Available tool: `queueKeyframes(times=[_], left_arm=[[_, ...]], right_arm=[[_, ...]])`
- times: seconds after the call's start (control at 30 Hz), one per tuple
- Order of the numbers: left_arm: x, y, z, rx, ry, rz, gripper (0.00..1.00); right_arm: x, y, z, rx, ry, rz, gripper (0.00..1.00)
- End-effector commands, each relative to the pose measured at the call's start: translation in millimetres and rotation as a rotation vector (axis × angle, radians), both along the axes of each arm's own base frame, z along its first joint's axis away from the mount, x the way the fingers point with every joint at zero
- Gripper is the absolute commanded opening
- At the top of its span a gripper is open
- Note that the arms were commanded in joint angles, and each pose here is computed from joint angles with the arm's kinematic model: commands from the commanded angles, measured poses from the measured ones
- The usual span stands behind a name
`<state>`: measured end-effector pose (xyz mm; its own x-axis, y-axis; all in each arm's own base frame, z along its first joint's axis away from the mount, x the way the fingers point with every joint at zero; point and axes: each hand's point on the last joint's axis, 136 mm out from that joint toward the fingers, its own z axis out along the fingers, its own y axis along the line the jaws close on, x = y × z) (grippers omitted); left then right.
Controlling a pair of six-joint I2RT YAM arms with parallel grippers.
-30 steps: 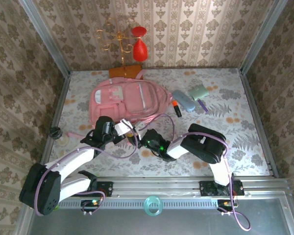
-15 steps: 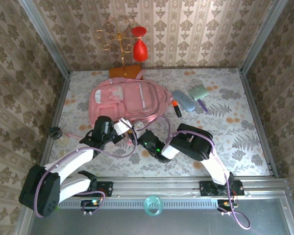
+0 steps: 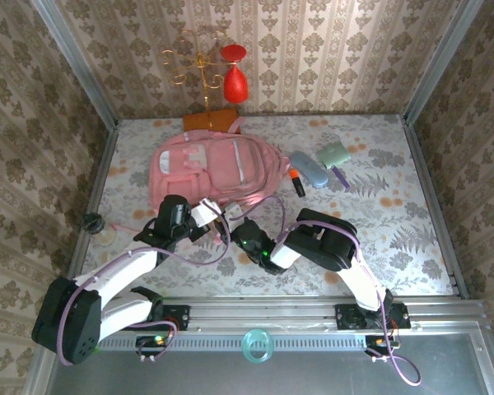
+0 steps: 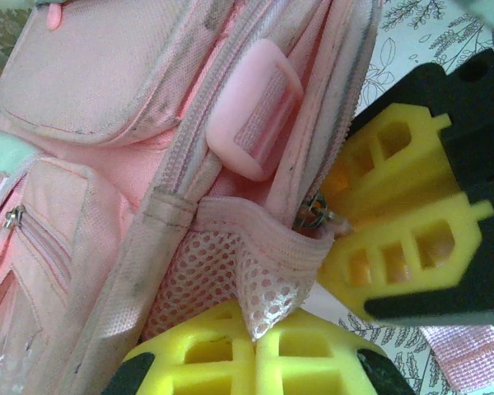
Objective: Pack the student bag
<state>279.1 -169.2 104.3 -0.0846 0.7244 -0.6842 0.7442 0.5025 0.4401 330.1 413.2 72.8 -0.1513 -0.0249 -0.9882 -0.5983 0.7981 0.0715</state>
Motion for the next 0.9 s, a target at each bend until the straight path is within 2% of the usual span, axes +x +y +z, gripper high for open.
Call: queueKeyframes(times=[0.0,0.1,0.37,0.67,0.77,0.87], left_arm=[[10,-11,35,-0.075,-0.092,-0.015,0.00],[10,-9,33,-0.061,-0.095,-0.008,0.00],[13,-1,29,-0.019,-0.114,0.017,0.00],[16,10,22,0.032,-0.128,0.046,0.00],[19,17,18,0.061,-0.130,0.073,0.00],[23,26,15,0.090,-0.131,0.111,0.00]], right_arm=[[2,-8,19,0.038,-0.043,-0.049,0.10],[0,-16,17,0.042,-0.030,-0.077,0.00],[-13,-46,17,0.065,0.038,-0.108,0.00],[-15,-121,6,0.106,0.290,-0.254,0.00],[-10,-152,4,0.091,0.380,-0.309,0.00],[-9,-171,-1,0.043,0.476,-0.293,0.00]])
